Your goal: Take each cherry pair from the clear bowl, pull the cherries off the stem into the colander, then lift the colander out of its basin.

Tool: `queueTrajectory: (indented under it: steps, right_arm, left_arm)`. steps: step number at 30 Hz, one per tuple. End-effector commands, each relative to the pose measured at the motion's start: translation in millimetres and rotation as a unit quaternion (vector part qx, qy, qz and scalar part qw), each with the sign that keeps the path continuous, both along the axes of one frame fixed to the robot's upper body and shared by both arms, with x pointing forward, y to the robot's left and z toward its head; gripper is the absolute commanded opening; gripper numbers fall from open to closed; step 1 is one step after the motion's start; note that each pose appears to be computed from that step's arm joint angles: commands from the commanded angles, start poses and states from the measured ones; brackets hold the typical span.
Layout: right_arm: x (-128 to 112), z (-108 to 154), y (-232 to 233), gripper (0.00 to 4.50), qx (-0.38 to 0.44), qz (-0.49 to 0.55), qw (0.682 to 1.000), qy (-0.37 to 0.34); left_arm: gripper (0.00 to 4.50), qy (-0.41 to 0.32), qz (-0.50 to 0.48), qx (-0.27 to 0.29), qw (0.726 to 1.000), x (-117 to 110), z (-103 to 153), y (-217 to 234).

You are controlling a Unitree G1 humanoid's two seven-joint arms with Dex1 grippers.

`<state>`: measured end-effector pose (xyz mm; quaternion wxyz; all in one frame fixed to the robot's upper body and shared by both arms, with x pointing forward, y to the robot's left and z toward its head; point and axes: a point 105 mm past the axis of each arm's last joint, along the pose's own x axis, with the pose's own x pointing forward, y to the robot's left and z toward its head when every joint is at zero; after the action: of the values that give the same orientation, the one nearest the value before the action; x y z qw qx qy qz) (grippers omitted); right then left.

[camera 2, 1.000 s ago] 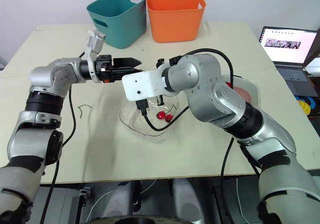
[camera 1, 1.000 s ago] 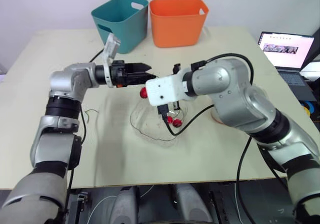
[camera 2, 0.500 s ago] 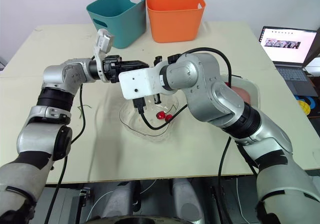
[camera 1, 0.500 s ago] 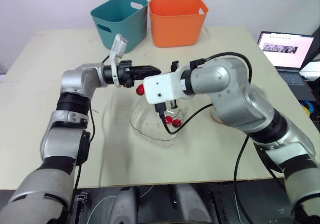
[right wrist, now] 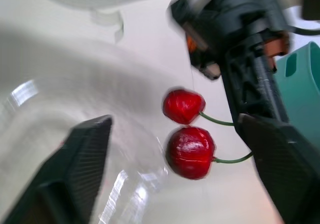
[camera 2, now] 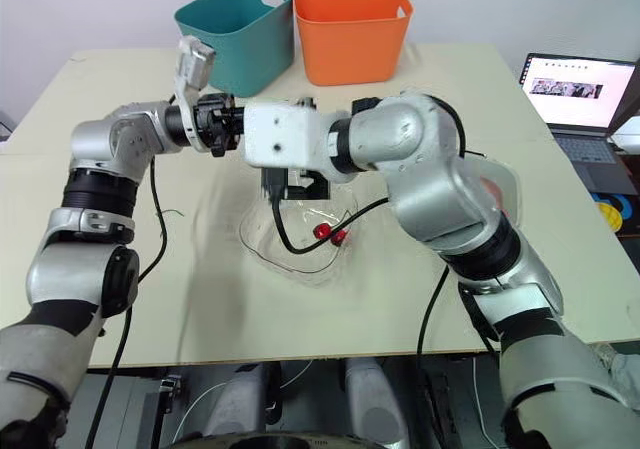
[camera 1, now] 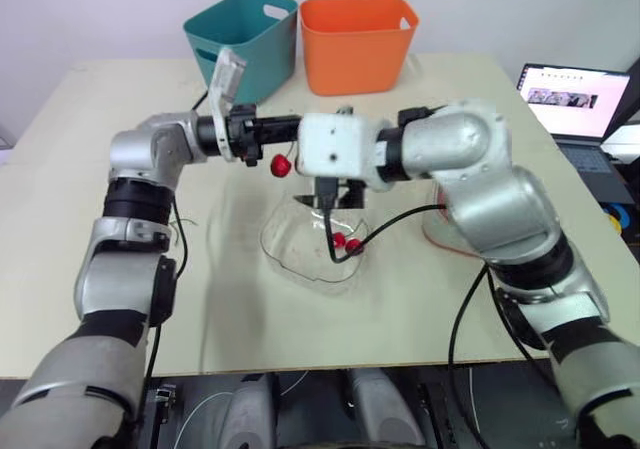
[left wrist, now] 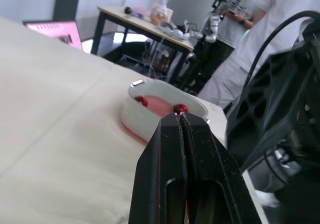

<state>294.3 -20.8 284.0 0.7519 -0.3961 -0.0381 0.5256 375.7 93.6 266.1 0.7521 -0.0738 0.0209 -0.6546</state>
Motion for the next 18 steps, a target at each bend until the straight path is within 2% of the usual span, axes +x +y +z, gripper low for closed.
queueTrajectory:
  steps: [1, 7, 11, 18]
  right_arm:
    - [-3, 19, -25, 4.46, 0.088, -0.031, 0.993, 0.074]
    - [10, 22, -58, 4.46, 0.216, -0.101, 0.948, 0.211]
    - [19, 11, -61, 4.46, 0.279, -0.122, 0.905, 0.297]
    - [15, 6, -38, 4.46, 0.317, -0.070, 0.877, 0.355]
  left_arm:
    - [0.00, -0.060, 0.003, -0.003, 0.998, -6, 27, 6]
    - [0.00, -0.101, -0.013, 0.001, 0.995, -22, 44, 8]
    - [0.00, -0.122, -0.029, -0.006, 0.992, -33, 54, 2]
    - [0.00, -0.134, -0.039, -0.004, 0.990, -37, 55, -10]
